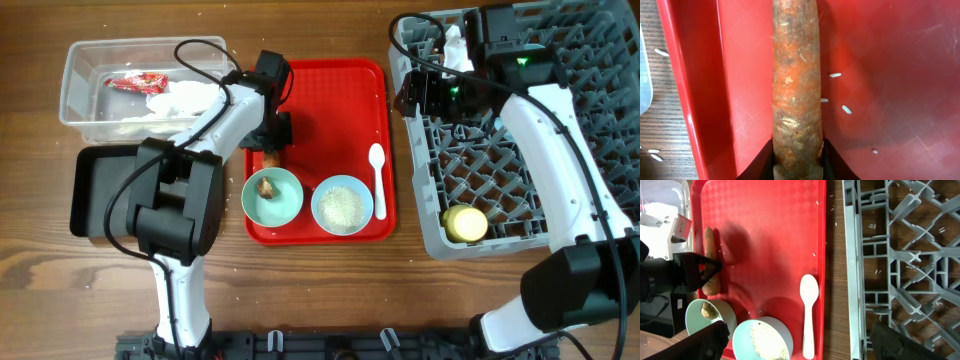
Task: Sort waste into correct bins and load items into the dishwasher rack
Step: 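Carry the carrot with left gripper onto the black tray, release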
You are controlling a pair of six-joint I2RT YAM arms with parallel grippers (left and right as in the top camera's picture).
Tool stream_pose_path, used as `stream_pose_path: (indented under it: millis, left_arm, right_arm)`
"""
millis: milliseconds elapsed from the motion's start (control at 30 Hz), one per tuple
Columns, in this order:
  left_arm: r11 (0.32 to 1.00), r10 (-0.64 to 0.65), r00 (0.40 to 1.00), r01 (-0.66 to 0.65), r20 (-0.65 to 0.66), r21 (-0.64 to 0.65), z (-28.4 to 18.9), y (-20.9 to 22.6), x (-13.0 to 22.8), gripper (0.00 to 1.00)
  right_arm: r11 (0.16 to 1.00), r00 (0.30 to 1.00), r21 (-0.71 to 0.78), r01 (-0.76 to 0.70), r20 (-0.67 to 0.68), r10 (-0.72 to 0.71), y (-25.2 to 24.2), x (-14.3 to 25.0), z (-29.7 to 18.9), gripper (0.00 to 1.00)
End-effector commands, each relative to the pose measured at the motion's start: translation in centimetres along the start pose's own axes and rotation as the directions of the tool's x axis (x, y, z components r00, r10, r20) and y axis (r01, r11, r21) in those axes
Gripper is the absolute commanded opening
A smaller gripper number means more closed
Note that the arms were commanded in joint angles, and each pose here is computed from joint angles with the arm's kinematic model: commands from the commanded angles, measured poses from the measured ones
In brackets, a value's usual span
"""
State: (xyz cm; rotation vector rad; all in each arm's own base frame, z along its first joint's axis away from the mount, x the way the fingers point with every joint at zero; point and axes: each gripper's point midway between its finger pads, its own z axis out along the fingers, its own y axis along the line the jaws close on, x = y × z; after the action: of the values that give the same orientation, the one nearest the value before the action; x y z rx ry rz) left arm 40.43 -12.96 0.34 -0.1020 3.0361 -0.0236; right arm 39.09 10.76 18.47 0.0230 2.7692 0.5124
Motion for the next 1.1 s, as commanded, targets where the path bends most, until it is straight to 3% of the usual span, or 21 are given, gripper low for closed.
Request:
stream_pose_path:
  millis: [0, 100, 200, 267, 400, 533, 667, 767, 833, 867, 900, 1000, 1067]
  left_arm:
    - [1.000, -0.011, 0.999, 0.010, 0.053, 0.015, -3.1, -0.4, -1.7, 0.20]
    - [0.999, -0.017, 0.990, 0.011, 0.140, 0.043, -9.5, -0.9, -3.9, 0.20]
    - [0.999, -0.038, 0.980, 0.037, 0.193, 0.007, -15.6, 1.1, -3.8, 0.19]
    - [0.989, -0.129, 0.967, 0.140, 0.219, -0.039, -19.0, 4.5, -2.6, 0.20]
    - [0.892, -0.389, 0.898, 0.423, 0.205, -0.160, -21.9, 13.7, 0.7, 0.20]
    - [0.655, -0.714, 0.683, 0.729, 0.150, -0.201, -20.0, 22.9, 3.7, 0.19]
    - [0.490, -0.855, 0.515, 0.843, 0.066, -0.221, -13.2, 26.6, 7.1, 0.17]
    - [0.480, -0.869, 0.493, 0.858, 0.029, -0.183, -6.4, 25.9, 8.8, 0.18]
    - [0.481, -0.869, 0.493, 0.858, 0.028, -0.180, -4.9, 25.8, 9.4, 0.22]
    - [0.481, -0.869, 0.493, 0.858, 0.030, -0.178, -4.1, 25.7, 9.7, 0.28]
    - [0.481, -0.869, 0.494, 0.859, 0.034, -0.175, -3.5, 25.7, 9.9, 0.40]
    - [0.488, -0.864, 0.501, 0.858, 0.047, -0.160, -3.4, 25.8, 9.5, 0.50]
    - [0.534, -0.836, 0.546, 0.832, 0.056, -0.147, -5.4, 26.1, 8.2, 0.61]
  right_arm:
    - [1.000, 1.000, 0.015, 0.015, 0.010, -0.015, -0.2, 0.0, -0.3, 0.93]
    - [1.000, 1.000, 0.015, 0.015, 0.010, -0.016, -0.2, -0.1, -0.3, 0.93]
    - [1.000, 1.000, 0.015, 0.016, 0.010, -0.016, -0.2, -0.1, -0.3, 0.94]
    - [1.000, 1.000, 0.015, 0.016, 0.010, -0.016, -0.2, 0.0, -0.3, 0.94]
    - [1.000, 1.000, 0.015, 0.023, 0.011, -0.023, -0.2, -0.1, -0.3, 0.95]
    - [0.999, 0.999, 0.019, 0.038, 0.012, -0.038, -0.2, -0.1, -0.3, 0.95]
    - [0.999, 0.999, 0.034, 0.038, 0.018, -0.039, -0.5, -0.2, -0.3, 0.96]
    - [0.998, 0.999, 0.048, 0.037, 0.017, -0.038, -0.7, -0.2, -0.3, 0.97]
    - [0.998, 0.999, 0.048, 0.036, 0.016, -0.036, -0.7, -0.2, -0.3, 0.97]
    - [0.998, 0.999, 0.048, 0.035, 0.016, -0.036, -0.7, -0.2, -0.3, 0.97]
    - [0.998, 0.999, 0.048, 0.035, 0.014, -0.035, -0.7, -0.1, -0.3, 0.97]
    - [0.998, 0.999, 0.051, 0.034, 0.005, -0.035, -0.8, 0.1, -0.3, 0.97]
    - [0.998, 0.999, 0.053, 0.034, -0.006, -0.033, -0.9, 0.4, -0.3, 0.98]
